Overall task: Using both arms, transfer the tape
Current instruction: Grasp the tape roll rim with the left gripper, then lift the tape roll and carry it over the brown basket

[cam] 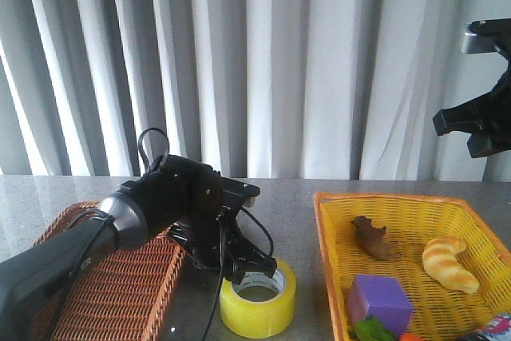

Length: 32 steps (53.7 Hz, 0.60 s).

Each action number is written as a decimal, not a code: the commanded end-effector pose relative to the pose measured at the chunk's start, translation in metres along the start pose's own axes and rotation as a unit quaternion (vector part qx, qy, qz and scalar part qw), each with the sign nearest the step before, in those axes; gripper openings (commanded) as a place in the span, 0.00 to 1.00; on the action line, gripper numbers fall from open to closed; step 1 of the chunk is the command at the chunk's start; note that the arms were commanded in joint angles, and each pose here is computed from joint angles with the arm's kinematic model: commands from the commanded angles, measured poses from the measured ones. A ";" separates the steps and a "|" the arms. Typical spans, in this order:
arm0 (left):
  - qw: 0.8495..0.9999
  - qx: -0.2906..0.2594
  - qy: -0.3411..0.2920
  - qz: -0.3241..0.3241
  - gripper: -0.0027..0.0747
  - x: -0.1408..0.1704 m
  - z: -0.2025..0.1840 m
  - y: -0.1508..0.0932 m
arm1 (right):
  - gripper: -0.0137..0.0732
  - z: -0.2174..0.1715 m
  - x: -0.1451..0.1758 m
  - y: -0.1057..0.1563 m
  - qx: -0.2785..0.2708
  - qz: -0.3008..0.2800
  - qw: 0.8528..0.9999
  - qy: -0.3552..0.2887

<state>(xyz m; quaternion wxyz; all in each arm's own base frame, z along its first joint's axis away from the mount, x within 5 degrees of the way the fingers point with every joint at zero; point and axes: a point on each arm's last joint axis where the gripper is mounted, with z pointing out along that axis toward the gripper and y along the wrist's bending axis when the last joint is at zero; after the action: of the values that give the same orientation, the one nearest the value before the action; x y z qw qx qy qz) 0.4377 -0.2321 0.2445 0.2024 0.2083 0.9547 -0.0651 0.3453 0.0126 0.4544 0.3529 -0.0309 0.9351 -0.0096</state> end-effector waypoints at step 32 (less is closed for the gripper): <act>0.969 -0.054 -0.238 -0.043 0.03 -0.022 -0.219 0.049 | 0.15 -0.030 -0.004 -0.003 0.007 -0.001 0.999 -0.053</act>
<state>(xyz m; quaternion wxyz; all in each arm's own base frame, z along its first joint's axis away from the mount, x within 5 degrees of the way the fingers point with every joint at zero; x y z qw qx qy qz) 0.4152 -0.1882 0.3980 0.3627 0.1756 0.9119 -0.0780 0.3453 0.0126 0.4544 0.3529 -0.0309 0.9351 -0.0096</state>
